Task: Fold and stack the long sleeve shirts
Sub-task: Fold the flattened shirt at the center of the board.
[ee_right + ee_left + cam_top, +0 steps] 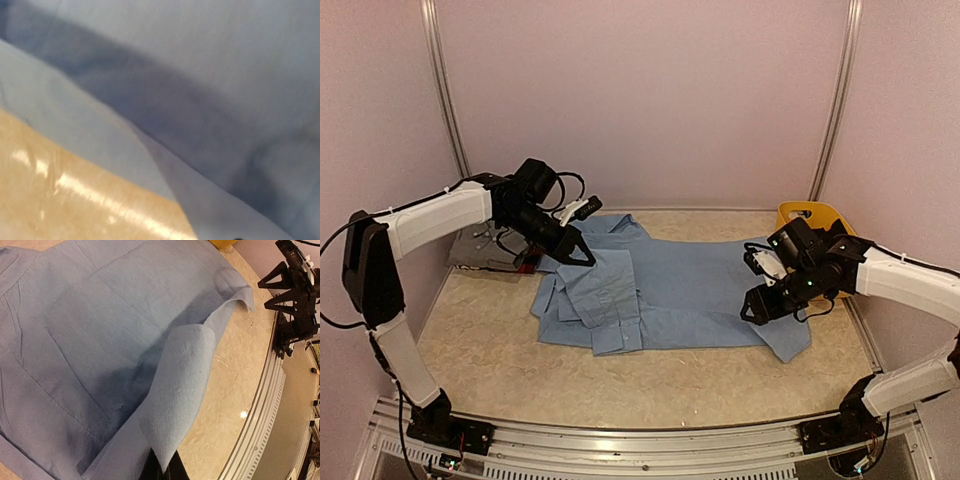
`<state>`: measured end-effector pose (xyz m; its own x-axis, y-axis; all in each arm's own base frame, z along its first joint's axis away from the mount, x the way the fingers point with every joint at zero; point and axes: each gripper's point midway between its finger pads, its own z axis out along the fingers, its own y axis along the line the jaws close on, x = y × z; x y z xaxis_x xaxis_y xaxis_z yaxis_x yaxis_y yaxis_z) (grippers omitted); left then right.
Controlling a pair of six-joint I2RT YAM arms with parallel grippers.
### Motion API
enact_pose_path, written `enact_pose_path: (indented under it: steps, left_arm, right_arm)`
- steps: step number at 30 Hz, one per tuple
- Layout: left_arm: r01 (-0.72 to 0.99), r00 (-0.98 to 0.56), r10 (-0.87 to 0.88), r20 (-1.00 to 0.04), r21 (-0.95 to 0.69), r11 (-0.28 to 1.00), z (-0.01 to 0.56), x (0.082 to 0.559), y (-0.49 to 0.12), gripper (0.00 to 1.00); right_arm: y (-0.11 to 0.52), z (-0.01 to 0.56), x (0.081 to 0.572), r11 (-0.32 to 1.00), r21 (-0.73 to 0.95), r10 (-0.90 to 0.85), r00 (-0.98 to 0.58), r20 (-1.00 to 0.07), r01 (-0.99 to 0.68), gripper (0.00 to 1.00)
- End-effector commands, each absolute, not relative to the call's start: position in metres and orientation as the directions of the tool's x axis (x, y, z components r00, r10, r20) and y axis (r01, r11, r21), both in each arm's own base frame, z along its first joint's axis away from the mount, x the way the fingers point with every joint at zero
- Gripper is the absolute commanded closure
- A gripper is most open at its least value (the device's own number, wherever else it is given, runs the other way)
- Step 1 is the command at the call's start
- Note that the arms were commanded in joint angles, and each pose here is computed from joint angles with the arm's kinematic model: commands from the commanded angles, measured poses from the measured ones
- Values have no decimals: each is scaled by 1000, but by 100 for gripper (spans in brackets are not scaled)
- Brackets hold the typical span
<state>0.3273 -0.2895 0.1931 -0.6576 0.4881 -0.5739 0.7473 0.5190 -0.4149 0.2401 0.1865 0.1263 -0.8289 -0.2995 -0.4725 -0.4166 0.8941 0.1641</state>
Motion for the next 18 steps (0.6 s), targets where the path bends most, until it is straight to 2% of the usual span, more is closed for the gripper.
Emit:
enact_pose_path:
  steps: [1, 10, 18]
  left_arm:
    - [769, -638, 504, -582, -451, 453, 198, 326, -301, 100]
    - [770, -637, 503, -584, -462, 439, 193, 331, -308, 100]
    - [769, -639, 507, -579, -473, 430, 188, 331, -312, 100]
  right_arm:
    - [180, 140, 260, 926, 69, -292, -819, -493, -372, 40]
    - [167, 96, 252, 938, -24, -338, -896, -288, -346, 29]
    - [146, 67, 246, 936, -143, -343, -926, -158, -323, 39]
